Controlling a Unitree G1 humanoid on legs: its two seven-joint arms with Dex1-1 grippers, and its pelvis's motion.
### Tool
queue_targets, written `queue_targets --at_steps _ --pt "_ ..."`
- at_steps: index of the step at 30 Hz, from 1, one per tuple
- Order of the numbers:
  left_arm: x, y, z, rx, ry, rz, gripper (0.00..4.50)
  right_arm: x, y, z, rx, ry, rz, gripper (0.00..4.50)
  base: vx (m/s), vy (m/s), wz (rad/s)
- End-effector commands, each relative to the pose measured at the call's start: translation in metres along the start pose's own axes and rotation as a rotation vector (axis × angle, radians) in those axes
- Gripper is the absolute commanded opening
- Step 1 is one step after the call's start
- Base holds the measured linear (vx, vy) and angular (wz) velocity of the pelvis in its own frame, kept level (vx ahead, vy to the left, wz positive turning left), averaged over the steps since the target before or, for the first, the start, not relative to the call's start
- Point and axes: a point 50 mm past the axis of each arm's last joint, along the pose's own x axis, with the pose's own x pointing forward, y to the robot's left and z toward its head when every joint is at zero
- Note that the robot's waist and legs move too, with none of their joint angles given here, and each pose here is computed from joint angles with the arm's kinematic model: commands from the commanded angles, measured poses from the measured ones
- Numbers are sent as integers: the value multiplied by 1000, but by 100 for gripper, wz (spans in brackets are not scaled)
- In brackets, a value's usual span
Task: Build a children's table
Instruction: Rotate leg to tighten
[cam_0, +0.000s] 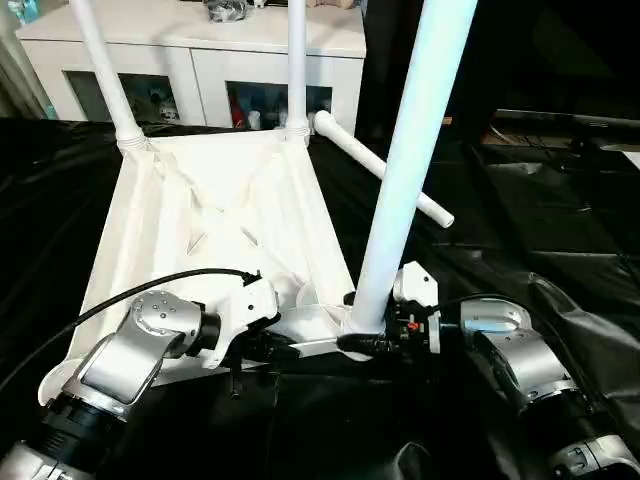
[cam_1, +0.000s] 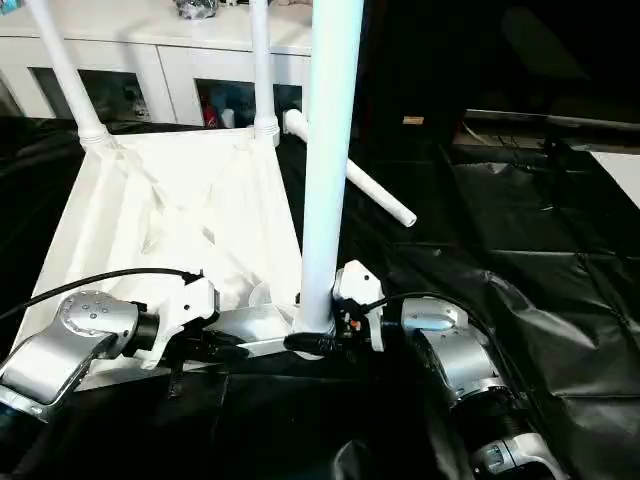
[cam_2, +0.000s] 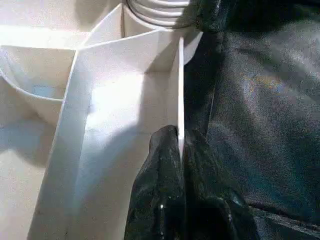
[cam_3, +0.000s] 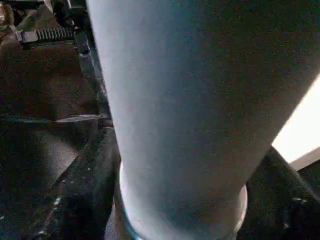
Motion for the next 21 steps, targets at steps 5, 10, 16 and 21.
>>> queue_targets --at_steps 5,10,16,21 --pt "4 -4 4 2 -23 -62 0 -1 -1 2 -23 18 7 273 0 0 0" --pt "3 -4 4 -2 -23 -66 0 0 -2 1 -20 19 1 272 0 0 0" --pt "8 2 4 -28 -45 5 0 9 -9 -5 21 27 -154 271 0 0 0" --pt "28 19 7 -87 -45 219 0 27 -20 -18 164 53 -432 270 0 0 0"
